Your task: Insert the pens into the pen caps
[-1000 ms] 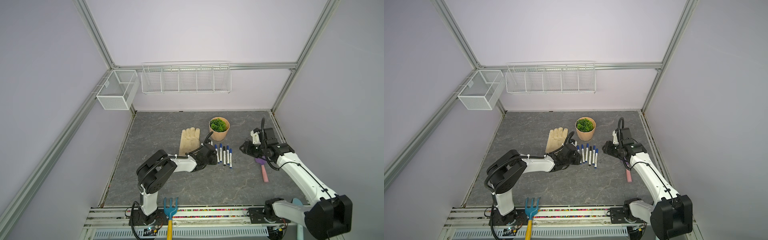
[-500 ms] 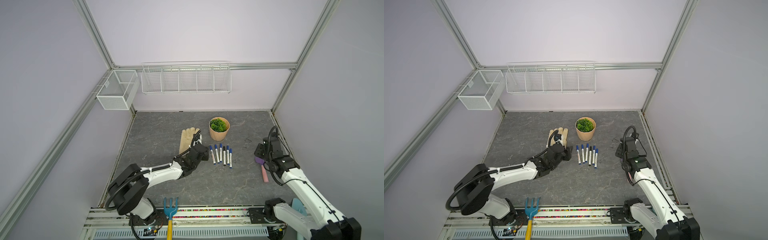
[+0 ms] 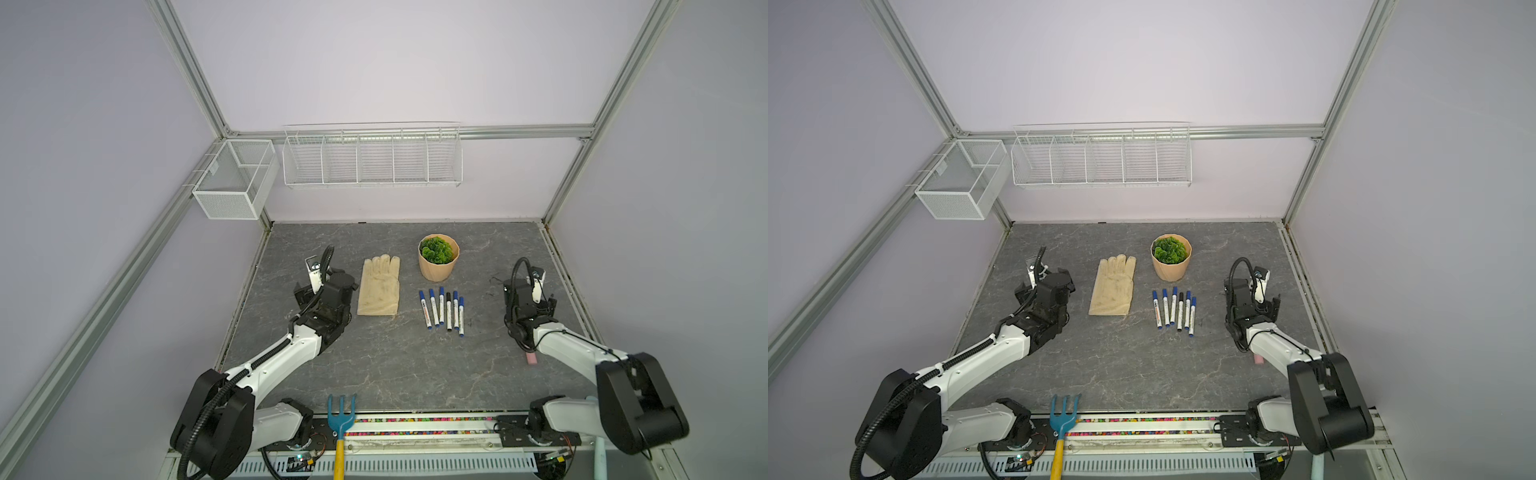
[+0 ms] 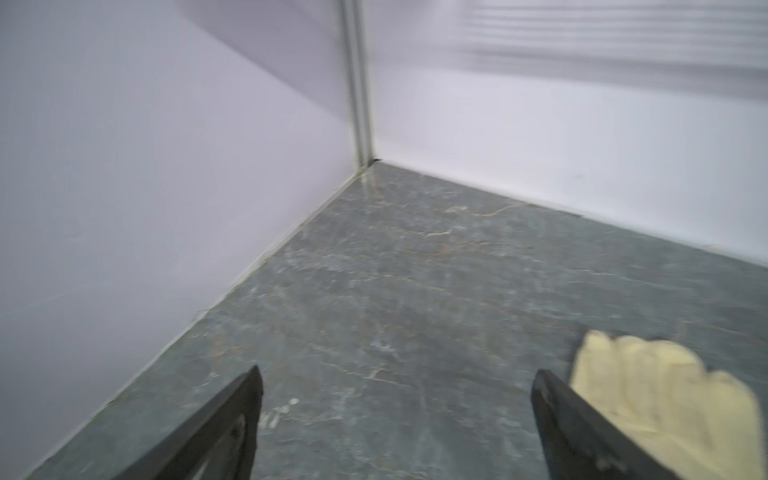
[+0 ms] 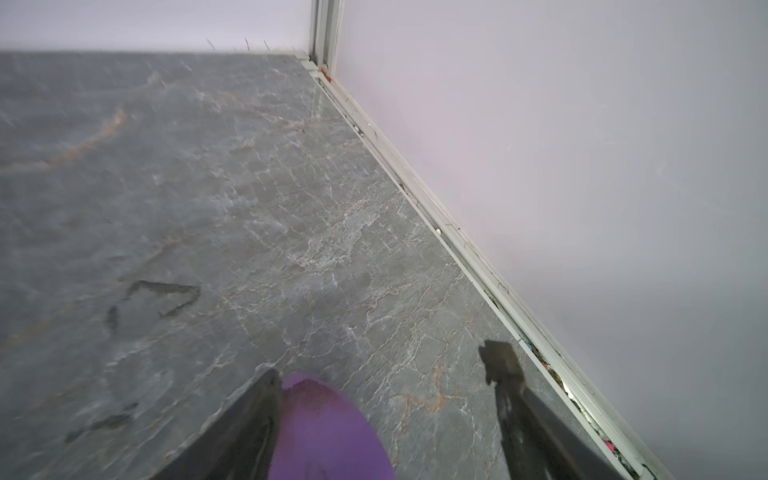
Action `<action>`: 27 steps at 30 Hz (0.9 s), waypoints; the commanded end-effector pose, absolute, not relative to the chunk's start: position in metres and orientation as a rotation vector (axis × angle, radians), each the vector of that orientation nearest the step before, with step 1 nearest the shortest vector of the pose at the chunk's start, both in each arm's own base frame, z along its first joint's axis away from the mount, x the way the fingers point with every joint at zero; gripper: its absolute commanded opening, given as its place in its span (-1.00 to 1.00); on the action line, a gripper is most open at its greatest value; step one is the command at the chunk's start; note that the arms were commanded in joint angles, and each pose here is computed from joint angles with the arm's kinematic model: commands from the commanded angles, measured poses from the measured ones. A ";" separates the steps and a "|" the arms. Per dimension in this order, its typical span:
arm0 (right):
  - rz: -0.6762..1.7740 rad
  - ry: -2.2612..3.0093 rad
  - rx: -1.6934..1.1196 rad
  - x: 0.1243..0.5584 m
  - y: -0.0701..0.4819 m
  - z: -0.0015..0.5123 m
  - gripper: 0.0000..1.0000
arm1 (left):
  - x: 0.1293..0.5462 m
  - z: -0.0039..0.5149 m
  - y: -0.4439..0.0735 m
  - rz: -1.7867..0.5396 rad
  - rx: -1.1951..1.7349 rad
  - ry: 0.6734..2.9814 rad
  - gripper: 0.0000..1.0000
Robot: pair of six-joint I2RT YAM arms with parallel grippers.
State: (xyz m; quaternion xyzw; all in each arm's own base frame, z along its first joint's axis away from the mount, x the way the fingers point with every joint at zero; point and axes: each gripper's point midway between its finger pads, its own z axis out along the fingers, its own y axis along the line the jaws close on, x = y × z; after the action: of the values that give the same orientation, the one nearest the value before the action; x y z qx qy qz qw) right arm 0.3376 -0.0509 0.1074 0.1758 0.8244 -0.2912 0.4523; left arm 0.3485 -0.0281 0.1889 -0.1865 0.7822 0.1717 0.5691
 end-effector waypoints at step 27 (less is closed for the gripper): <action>-0.085 1.961 -0.001 0.399 -0.006 0.097 0.78 | 0.381 0.144 0.025 0.450 -0.400 1.825 0.99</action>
State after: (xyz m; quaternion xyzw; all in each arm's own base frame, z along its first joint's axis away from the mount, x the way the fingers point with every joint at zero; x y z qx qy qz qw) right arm 0.4025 -0.0140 0.0902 0.0142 0.8433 -0.0411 0.5357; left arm 0.3582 0.0312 0.1250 -0.1729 0.7860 0.2193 0.5516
